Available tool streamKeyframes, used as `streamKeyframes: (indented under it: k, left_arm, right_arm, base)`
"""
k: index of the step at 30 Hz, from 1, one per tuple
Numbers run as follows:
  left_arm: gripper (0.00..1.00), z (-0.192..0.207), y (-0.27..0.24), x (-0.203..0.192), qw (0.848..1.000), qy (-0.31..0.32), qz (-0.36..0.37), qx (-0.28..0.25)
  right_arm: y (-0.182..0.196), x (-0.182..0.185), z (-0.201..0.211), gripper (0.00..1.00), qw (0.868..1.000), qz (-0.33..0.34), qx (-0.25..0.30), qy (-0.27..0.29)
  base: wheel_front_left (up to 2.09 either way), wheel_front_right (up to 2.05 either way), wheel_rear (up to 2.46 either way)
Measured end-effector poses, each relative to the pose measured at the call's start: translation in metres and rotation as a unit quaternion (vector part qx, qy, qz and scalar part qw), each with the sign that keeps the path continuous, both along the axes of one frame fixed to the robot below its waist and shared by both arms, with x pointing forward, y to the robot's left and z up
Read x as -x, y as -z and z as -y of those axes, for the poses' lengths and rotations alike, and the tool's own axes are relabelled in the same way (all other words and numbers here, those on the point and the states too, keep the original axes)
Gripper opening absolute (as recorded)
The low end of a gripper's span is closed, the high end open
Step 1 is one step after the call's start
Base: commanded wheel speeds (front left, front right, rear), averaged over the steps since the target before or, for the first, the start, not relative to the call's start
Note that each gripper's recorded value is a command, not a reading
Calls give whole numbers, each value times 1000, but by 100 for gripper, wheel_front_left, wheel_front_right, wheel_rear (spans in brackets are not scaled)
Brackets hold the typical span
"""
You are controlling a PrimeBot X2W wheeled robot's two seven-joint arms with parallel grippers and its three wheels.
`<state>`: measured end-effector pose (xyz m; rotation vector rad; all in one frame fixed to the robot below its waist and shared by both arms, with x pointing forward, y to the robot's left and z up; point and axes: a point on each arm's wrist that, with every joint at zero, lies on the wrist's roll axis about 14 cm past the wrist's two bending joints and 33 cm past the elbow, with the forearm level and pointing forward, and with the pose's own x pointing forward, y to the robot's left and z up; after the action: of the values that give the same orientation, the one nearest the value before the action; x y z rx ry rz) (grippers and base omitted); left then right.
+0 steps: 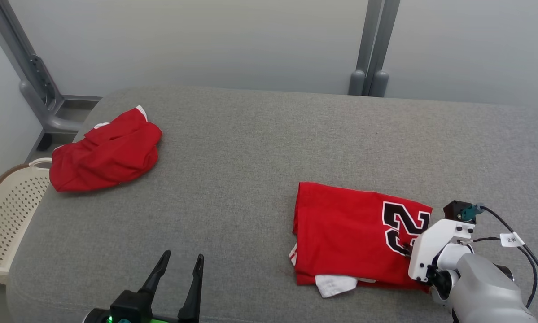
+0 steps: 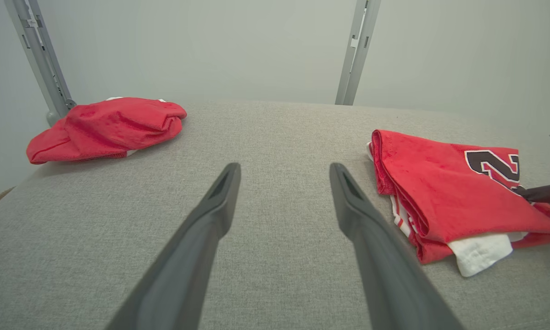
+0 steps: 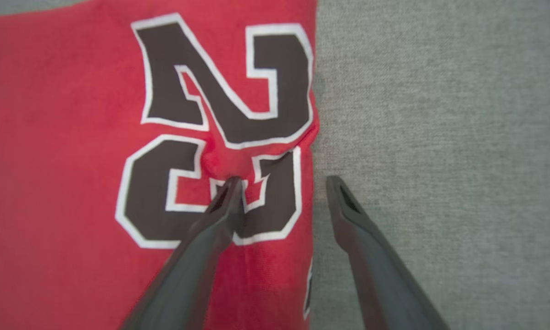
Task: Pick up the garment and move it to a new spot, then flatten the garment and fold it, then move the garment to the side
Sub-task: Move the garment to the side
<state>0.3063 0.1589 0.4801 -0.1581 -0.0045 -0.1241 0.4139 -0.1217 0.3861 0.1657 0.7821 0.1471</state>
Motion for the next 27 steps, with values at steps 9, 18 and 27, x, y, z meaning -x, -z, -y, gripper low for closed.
streamKeyframes:
  k: [9, 18, 27]
  left_arm:
    - [100, 1, -1, -3, 1000, 3, 2, 0]
    - [100, 20, -6, -13, 999, 31, 8, 4]
    - [100, 43, -12, -32, 998, 68, 16, 2]
  right_arm:
    - [-4, -3, 12, 0, 1000, 14, 16, 11]
    - [-38, -19, 73, 0, 993, 66, 78, 59]
    - [-70, -30, 130, 0, 979, 92, 144, 107]
  base:
    - [0, 0, 0]
    - [0, 0, 0]
    - [0, 0, 0]
